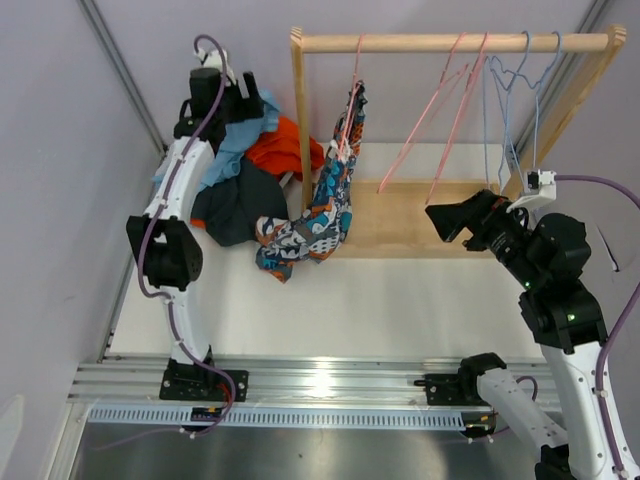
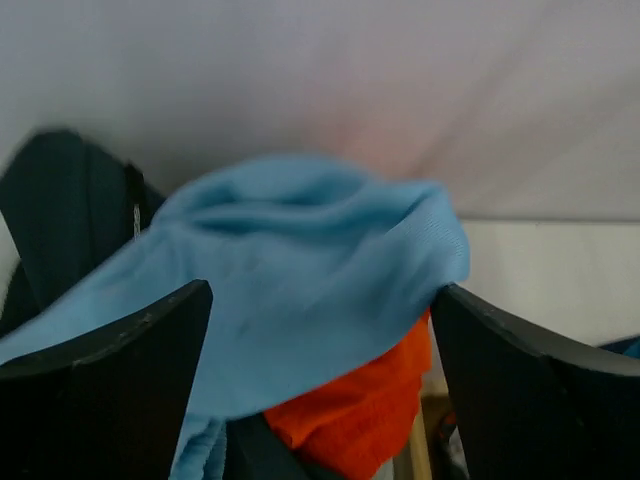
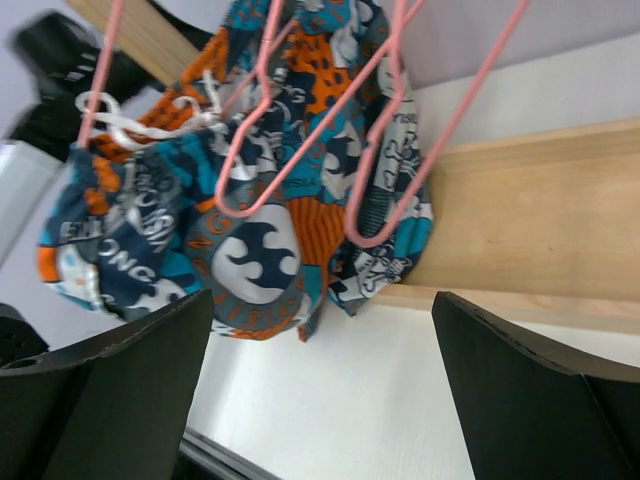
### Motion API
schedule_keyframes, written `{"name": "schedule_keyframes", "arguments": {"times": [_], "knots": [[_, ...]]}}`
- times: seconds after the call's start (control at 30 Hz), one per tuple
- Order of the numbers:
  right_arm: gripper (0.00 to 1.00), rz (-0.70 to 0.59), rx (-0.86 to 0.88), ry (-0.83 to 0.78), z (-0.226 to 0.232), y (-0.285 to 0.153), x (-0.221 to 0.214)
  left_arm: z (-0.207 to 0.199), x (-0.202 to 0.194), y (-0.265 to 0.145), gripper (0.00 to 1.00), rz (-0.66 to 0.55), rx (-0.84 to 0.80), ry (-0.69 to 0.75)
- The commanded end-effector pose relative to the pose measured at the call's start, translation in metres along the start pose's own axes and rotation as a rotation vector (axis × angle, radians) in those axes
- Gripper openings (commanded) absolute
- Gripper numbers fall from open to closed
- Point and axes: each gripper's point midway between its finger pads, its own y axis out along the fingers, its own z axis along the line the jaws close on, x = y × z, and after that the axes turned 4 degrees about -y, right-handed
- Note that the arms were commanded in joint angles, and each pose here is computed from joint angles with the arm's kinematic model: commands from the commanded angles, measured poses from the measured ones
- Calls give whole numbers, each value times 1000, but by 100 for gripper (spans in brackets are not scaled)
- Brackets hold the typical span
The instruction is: Remove the shorts from the hanger
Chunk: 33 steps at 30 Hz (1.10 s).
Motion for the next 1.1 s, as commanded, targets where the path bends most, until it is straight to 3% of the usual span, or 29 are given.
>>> {"name": "schedule_keyframes", "arguments": {"times": [0.0, 0.1, 0.13, 0.2, 0.27, 0.4, 0.57, 0.9, 1.07], "knots": [[100, -46, 189, -33, 42, 2, 24, -20, 29, -40, 99, -82, -66, -71], [99, -52, 239, -68, 62, 6, 41, -20, 41, -82, 99, -144, -56, -78], [99, -51, 258, -81, 72, 6, 45, -22, 49, -113, 100, -180, -58, -86], [99, -80, 286, -111, 90, 7, 67, -14, 28, -132, 99, -160, -38, -81], [99, -94, 338, -121, 109, 5, 79, -17, 33, -173, 99, -185, -44, -76], [99, -118, 428, -125, 147, 21, 109, -7, -13, -228, 99, -132, -29, -75], [99, -122, 441, -143, 169, 58, 117, -2, -75, -289, 99, -67, -54, -109], [95, -41, 280, -173, 148, 164, 87, 3, -161, -345, 99, 44, -123, -88], [87, -29, 264, -162, 145, 195, 78, -6, -161, -352, 99, 14, -175, -80]]}}
